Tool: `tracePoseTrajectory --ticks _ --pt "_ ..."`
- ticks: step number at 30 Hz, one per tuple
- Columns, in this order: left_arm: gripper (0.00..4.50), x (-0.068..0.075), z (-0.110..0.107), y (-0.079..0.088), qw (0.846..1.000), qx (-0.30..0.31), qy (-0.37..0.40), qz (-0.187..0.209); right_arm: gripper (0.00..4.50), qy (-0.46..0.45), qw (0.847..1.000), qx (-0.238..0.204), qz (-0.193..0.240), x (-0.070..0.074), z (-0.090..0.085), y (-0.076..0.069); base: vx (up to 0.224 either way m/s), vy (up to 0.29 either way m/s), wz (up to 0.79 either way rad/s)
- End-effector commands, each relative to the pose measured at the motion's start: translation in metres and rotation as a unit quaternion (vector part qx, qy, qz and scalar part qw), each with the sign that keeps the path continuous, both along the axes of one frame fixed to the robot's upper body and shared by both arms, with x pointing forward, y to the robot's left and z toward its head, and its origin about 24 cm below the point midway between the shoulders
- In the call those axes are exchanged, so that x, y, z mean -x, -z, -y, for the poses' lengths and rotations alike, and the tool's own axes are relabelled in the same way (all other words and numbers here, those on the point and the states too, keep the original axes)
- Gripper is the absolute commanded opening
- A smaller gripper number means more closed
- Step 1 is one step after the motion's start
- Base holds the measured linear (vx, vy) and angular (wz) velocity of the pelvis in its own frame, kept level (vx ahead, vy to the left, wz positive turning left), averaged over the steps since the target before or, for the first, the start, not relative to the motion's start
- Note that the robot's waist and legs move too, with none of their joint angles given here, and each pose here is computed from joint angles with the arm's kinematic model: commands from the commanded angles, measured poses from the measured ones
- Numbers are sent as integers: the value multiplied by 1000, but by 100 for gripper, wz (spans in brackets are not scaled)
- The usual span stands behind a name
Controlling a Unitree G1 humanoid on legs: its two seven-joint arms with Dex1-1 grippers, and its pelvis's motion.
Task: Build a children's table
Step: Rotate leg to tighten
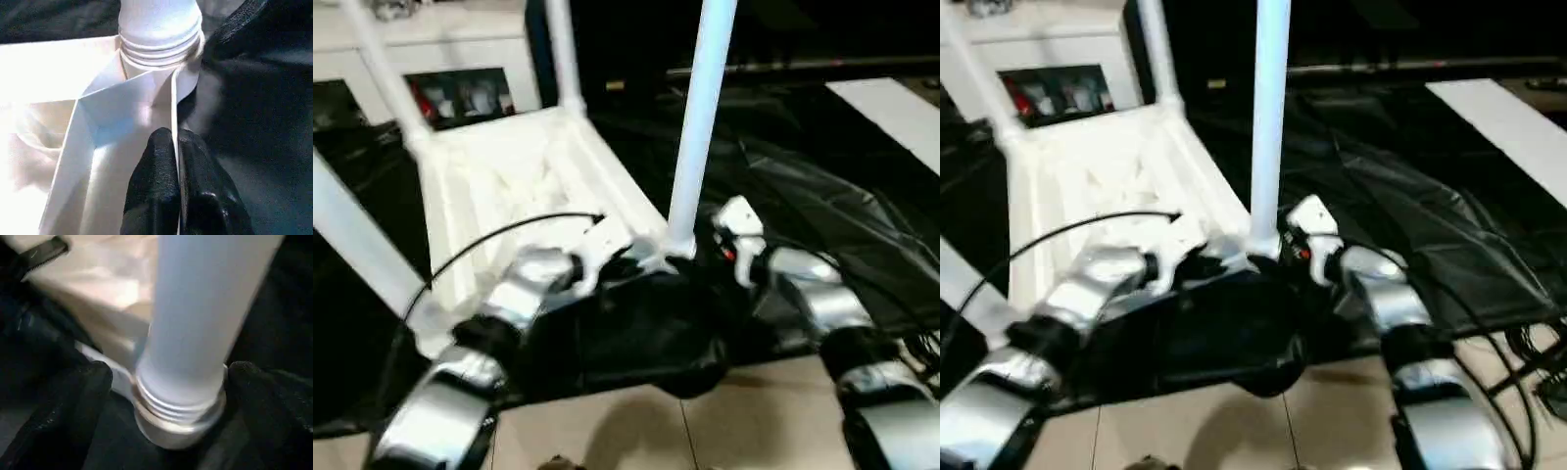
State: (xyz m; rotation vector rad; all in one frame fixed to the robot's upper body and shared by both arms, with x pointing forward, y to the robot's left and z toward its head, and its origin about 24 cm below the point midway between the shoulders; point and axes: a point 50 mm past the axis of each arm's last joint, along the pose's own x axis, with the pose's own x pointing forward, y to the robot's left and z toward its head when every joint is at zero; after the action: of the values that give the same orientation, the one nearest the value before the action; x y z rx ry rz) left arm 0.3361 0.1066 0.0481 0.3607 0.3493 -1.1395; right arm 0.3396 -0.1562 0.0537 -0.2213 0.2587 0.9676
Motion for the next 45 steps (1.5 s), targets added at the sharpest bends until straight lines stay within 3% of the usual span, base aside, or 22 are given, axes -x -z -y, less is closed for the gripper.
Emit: tracePoseTrajectory --ticks 1,7,22,30,37,39,40,41,42,45 --pt "0 7 15 -16 996 54 69 5 424 -36 999 -5 2 2 -7 -6 0 0 0" --pt "0 12 6 -17 995 51 88 -5 424 -75 997 0 -12 6 -13 -5 0 0 0" --pt "0 16 -1 -15 996 45 80 -14 287 -86 996 8 -27 9 -16 2 0 0 0" --pt "0 15 -3 -15 996 44 73 -15 274 -78 997 -3 -25 9 -19 5 0 0 0" --pt "0 -1 -2 -6 999 9 -36 11 274 86 995 -26 -36 -5 -19 18 0 0 0" --pt "0 -13 2 -2 993 -5 -117 24 274 182 982 -28 -50 -10 -23 29 0 0 0" --pt "0 -13 2 -2 993 -5 -117 24 274 182 982 -28 -50 -10 -23 29 0 0 0" --pt "0 -22 10 0 982 -14 -184 30 274 271 960 -29 -65 -12 -28 38 0 0 0" --pt "0 -24 15 -1 978 -15 -207 36 274 298 951 -32 -71 -13 -32 40 0 0 0" --pt "0 -27 28 -3 974 -15 -223 47 274 323 943 -38 -65 -16 -45 39 0 0 0"
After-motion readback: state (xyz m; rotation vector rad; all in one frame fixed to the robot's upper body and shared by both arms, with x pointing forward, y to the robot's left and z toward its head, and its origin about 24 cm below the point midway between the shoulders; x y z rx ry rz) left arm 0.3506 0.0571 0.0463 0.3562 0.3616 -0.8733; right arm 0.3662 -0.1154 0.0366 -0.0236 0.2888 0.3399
